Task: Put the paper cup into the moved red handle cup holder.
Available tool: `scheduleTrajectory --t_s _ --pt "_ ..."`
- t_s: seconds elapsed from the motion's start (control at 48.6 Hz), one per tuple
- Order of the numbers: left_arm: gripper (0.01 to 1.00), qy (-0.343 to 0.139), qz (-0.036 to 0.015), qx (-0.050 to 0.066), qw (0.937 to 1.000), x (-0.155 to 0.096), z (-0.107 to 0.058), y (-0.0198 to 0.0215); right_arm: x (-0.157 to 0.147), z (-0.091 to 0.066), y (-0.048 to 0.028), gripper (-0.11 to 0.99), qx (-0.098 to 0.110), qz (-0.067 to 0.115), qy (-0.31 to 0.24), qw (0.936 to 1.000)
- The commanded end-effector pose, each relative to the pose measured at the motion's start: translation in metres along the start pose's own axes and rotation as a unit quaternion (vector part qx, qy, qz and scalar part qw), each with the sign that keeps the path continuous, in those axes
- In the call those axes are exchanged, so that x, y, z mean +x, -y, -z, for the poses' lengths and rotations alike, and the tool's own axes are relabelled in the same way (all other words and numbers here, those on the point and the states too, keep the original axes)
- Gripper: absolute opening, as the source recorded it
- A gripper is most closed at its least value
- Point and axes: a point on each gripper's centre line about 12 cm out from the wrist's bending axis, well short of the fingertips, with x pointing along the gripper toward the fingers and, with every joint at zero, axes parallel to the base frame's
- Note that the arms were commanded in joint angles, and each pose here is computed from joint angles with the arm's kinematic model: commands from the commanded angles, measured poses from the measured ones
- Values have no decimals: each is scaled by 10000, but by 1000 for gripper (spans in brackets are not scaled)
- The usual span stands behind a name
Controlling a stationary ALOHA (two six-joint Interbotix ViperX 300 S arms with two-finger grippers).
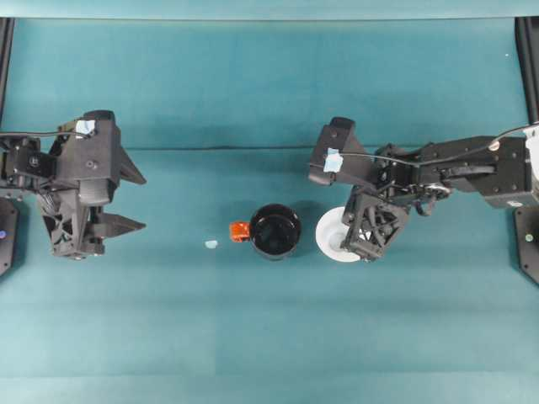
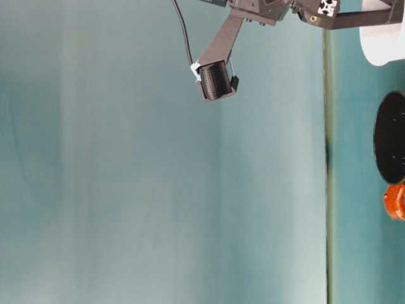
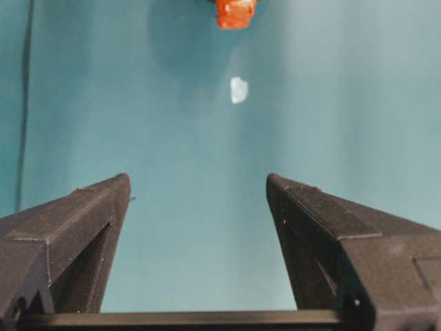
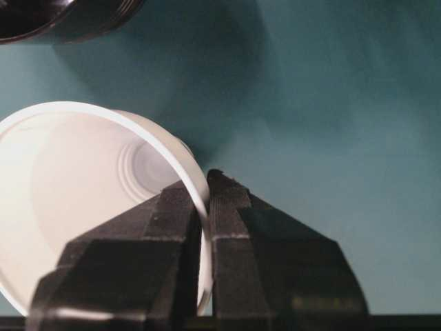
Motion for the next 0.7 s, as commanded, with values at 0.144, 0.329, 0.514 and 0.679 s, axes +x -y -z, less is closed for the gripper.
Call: scheduleTrajectory --t_s 0.144,0.329,0.514,0.679 --pt "833 107 -9 -8 9999 -29 -55 -5 -200 -105 -71 -100 -28 -15 -102 9999" --pt "833 123 -9 -8 9999 -39 -53 -5 -594 -242 -134 -100 -82 -60 -60 9999" --pt "833 130 -9 -8 9999 -52 -28 -5 -1026 -389 -209 -100 -131 -212 341 9991" --pt "833 146 -9 -8 9999 -64 -21 -6 -1222 -518 -273 -100 -98 -327 601 9976"
